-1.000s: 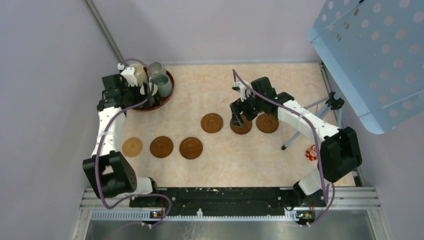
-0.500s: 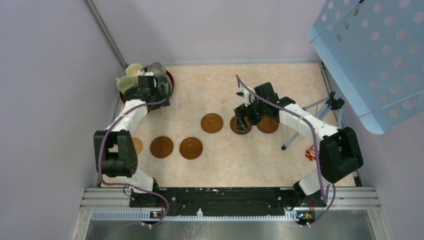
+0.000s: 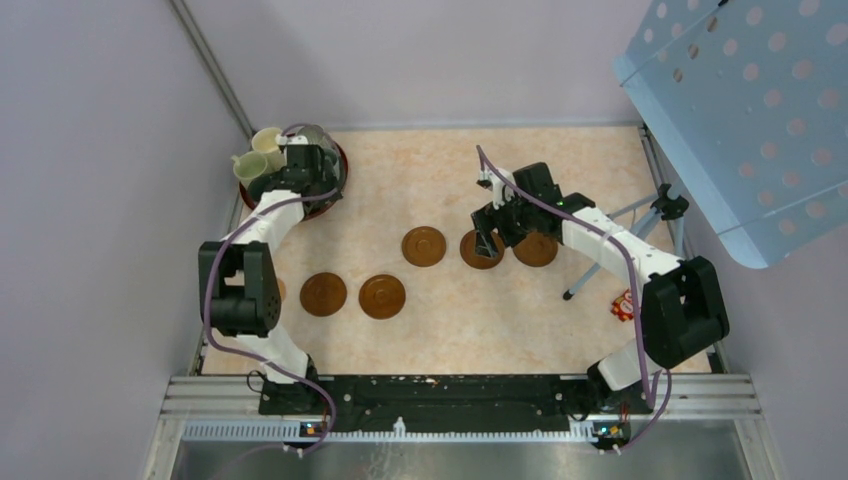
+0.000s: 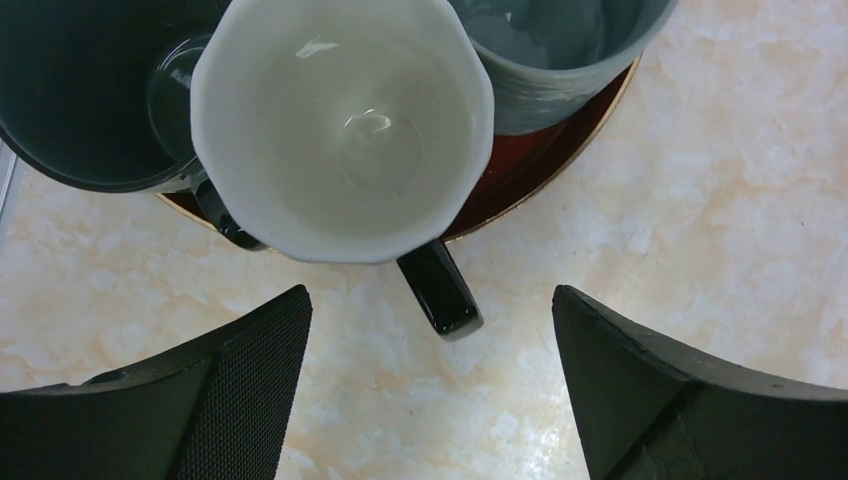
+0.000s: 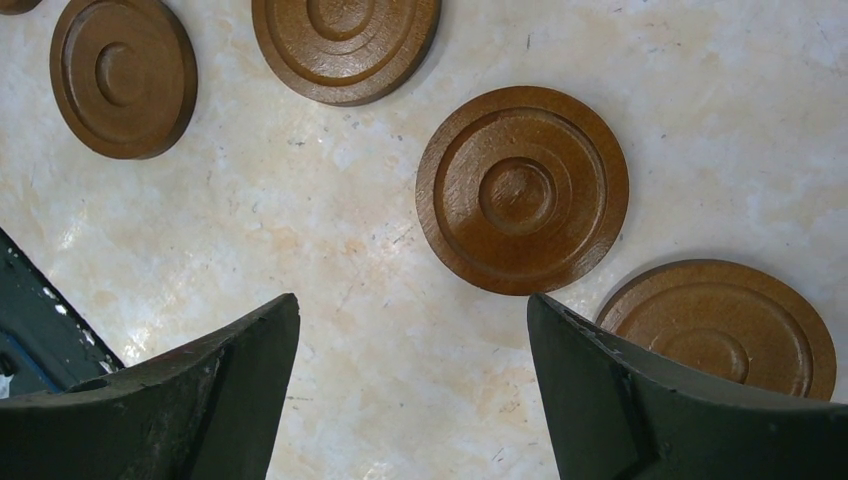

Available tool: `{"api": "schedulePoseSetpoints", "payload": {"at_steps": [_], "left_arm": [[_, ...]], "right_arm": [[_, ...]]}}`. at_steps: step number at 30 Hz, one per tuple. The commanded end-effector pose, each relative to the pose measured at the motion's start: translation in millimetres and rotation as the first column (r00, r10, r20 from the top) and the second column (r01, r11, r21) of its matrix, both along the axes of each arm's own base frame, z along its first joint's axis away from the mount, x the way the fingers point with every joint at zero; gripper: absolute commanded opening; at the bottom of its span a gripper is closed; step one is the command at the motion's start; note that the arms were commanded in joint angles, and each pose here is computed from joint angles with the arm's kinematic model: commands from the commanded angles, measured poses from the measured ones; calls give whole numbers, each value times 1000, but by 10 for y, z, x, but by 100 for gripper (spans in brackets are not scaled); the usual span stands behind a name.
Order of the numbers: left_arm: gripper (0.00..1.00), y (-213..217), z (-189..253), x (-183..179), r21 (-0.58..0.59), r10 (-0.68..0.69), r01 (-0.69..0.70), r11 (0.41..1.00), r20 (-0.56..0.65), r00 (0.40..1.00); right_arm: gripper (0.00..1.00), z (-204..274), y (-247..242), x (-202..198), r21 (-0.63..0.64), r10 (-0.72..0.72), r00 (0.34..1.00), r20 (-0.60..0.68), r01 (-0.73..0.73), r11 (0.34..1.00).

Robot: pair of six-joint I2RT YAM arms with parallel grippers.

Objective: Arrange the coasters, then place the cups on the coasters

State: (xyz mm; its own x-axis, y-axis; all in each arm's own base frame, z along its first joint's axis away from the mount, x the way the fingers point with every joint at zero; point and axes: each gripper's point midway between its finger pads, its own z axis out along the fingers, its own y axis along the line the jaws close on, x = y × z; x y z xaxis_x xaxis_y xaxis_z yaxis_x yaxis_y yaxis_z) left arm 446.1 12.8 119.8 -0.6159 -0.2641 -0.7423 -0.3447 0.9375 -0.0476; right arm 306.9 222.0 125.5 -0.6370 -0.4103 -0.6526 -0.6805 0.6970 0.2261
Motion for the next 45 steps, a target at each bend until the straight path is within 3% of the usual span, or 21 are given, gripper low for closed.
{"api": "schedulePoseSetpoints", "payload": {"at_steps": [1,5,11,18,34,38,45], "left_arm": [[93,37,142,224,11,49,-50,999,72,996],[85,55,109,275,37,54,-56,998,69,996],[61,169,84,256,88,98,-102,991,52,994],[46,215,84,151,114,102,-104,988,25,995],[46,264,-186,169,132,113,-110,985,-18,993],[39,263,-230,196,130,111,-108,986,-19,994],[16,212,-124,201,110,81,-81,991,1,997]], "right_arm": [[83,194,-18,81,28,-10,998,68,8,1000],[83,194,-18,86,29,-11,998,67,9,1000],[83,184,-19,84,28,-11,998,63,9,1000],[83,185,-15,90,32,-10,998,60,8,999],[83,198,-55,68,27,-6,999,52,5,1000],[83,181,-80,71,24,-12,999,50,11,1000],[83,201,-111,85,24,-19,998,58,17,1000]]}}
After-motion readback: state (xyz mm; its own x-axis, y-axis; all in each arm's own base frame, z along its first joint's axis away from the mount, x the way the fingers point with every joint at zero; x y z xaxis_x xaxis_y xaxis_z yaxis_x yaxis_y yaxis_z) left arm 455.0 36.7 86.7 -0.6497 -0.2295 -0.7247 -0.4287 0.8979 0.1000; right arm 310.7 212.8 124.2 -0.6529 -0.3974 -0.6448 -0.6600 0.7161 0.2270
